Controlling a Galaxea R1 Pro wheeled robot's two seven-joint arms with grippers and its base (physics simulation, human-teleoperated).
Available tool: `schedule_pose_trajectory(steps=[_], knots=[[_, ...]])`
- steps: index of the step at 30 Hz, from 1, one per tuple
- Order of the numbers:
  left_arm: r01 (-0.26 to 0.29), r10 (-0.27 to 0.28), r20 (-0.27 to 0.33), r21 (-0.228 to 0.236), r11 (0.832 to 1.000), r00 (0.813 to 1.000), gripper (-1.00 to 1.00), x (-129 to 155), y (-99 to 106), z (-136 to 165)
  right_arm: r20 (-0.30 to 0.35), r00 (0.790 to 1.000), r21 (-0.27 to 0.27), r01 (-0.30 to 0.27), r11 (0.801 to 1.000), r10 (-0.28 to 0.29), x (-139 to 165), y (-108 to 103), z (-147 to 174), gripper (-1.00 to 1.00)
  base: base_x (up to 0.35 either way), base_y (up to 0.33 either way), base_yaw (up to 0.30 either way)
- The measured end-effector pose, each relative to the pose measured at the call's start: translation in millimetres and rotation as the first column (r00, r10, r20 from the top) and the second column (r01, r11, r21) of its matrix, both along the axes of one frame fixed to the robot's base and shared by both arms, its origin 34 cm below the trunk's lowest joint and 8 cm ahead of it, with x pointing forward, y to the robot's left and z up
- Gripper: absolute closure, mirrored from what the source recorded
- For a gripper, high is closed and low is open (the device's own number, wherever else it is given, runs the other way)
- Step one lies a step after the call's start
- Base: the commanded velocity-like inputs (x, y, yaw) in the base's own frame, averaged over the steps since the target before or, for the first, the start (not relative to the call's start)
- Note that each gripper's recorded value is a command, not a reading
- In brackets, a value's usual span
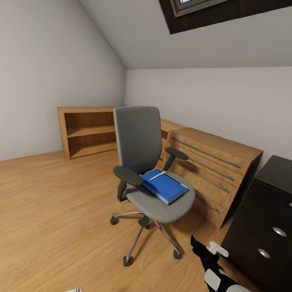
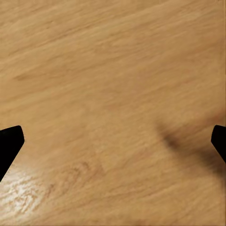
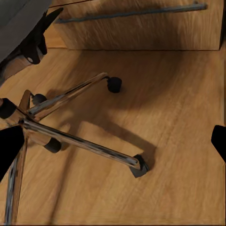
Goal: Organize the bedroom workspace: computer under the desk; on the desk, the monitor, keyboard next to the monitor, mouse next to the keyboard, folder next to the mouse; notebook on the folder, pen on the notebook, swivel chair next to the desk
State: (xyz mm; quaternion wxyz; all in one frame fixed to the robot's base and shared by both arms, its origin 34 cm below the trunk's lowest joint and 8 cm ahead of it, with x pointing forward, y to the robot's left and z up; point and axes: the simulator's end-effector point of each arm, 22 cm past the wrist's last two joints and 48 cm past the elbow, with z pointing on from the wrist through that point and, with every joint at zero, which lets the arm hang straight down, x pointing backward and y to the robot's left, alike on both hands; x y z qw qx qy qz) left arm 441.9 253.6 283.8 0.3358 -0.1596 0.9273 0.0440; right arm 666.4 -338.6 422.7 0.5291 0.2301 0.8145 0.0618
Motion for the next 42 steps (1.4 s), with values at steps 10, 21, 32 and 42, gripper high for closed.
schedule_pose_trajectory(steps=[10, 21, 32, 42], knots=[[-0.001, 0.001, -0.001, 0.0, 1.0, 1.0, -1.0, 5.1, -0.2, 21.9, -0.145, 0.989, -0.037, 0.024, 0.999, -0.029, -76.2, -3.4, -49.4, -1.0, 0.0, 0.0, 0.0], [-0.018, 0.018, 0.023, 0.015, 1.0, 1.0, -1.0, -4.5, 1.1, 36.4, -0.223, 0.973, -0.066, 0.045, 0.997, -0.058, -123.2, -12.3, -60.0, -1.0, 0.0, 0.0, 0.0], [-0.014, 0.015, -0.033, 0.021, 1.0, 0.999, -1.0, -35.5, 1.3, 37.0, -0.271, 0.957, -0.1, 0.082, 0.992, -0.106, -152.7, -22.9, -54.5, -1.0, 0.0, 0.0, -0.053], [0.039, -0.04, -0.023, -0.045, 0.998, 0.999, -1.0, -31.9, -15.2, 54.7, -0.241, 0.964, -0.119, 0.084, 0.989, -0.111, -147.4, -23.8, -28.7, -1.0, 0.0, 0.0, -0.244]])
